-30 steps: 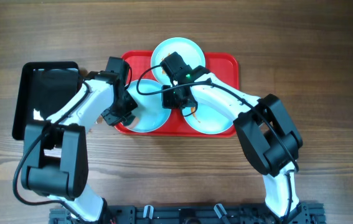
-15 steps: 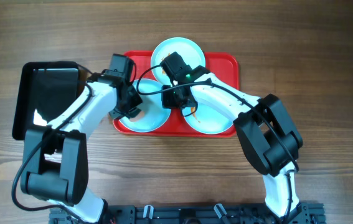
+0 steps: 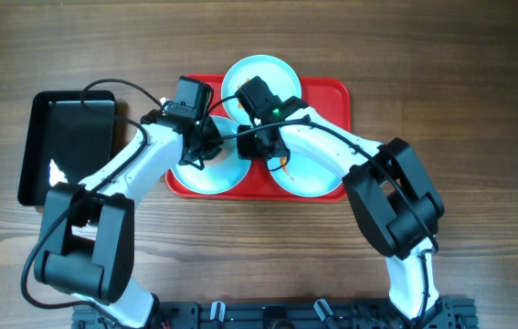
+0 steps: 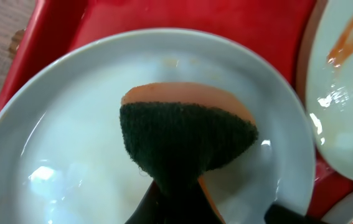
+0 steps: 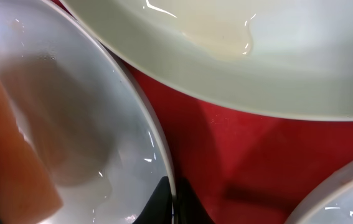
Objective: Clean dirty plates on tray and stack at the side
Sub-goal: 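Scrub the sauce smear on the left plate with the held sponge, then withdraw the left gripper with the sponge back over the black tray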
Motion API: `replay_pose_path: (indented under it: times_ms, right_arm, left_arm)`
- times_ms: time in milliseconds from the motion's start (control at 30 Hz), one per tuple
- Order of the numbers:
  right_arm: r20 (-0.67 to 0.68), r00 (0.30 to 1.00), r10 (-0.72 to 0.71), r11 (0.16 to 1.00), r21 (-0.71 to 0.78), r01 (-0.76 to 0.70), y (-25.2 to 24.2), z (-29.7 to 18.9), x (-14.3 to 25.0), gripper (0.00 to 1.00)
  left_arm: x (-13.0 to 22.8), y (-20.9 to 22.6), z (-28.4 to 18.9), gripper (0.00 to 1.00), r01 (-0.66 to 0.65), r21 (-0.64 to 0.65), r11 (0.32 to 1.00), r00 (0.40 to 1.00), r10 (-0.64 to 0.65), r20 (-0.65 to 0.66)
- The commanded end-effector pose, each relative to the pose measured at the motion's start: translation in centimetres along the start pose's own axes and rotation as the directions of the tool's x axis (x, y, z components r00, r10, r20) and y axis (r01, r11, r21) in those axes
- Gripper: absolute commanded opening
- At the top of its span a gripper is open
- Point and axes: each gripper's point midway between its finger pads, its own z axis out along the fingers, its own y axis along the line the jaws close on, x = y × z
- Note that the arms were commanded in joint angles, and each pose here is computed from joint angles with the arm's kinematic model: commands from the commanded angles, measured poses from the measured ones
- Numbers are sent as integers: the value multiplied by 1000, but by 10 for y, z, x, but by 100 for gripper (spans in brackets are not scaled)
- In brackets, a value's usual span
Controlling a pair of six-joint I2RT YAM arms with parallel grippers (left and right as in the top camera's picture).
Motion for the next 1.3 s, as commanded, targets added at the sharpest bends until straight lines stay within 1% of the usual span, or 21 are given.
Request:
replay_pose_path:
  times_ms: [0,200,400,500,633,800,1000,1133,1267]
  right_arm:
    - [-8,1000,16,997,72,-15,-20,11,5,4]
    - [-8,1000,17,997,72,-16,-20,11,5,4]
    - [-9,1000,17,997,73,-16,-20,11,5,4]
    - [-10,1000,17,997,73,-16,-20,11,6,4]
    - [-10,1000,17,997,74,-16,-20,11,6,4]
    - [-10,1000,17,997,73,-16,-20,11,6,4]
    - [-10,1000,17,997,74,-16,-20,11,6,4]
    - [-9,1000,17,997,73,-16,-20,11,5,4]
    - [-7,1000,16,997,72,-16,-20,11,5,4]
  left_arm:
    - [8,1,6,4,-15,11,1000,1000,15,-11]
    - [15,1,20,4,-14,12,1000,999,15,-46]
    - [31,19,23,4,-19,-63,998,993,11,-114]
    - [32,42,20,4,-25,-167,986,994,7,-106]
    - [29,76,12,4,-30,-315,949,996,1,-91]
    - [25,100,5,4,-26,-406,914,997,-6,-77]
    - [11,102,-8,4,21,-386,922,999,-34,-27]
    - [-7,98,-30,4,62,-350,935,997,-45,57]
    - [-20,89,-57,4,90,-286,954,989,-52,135]
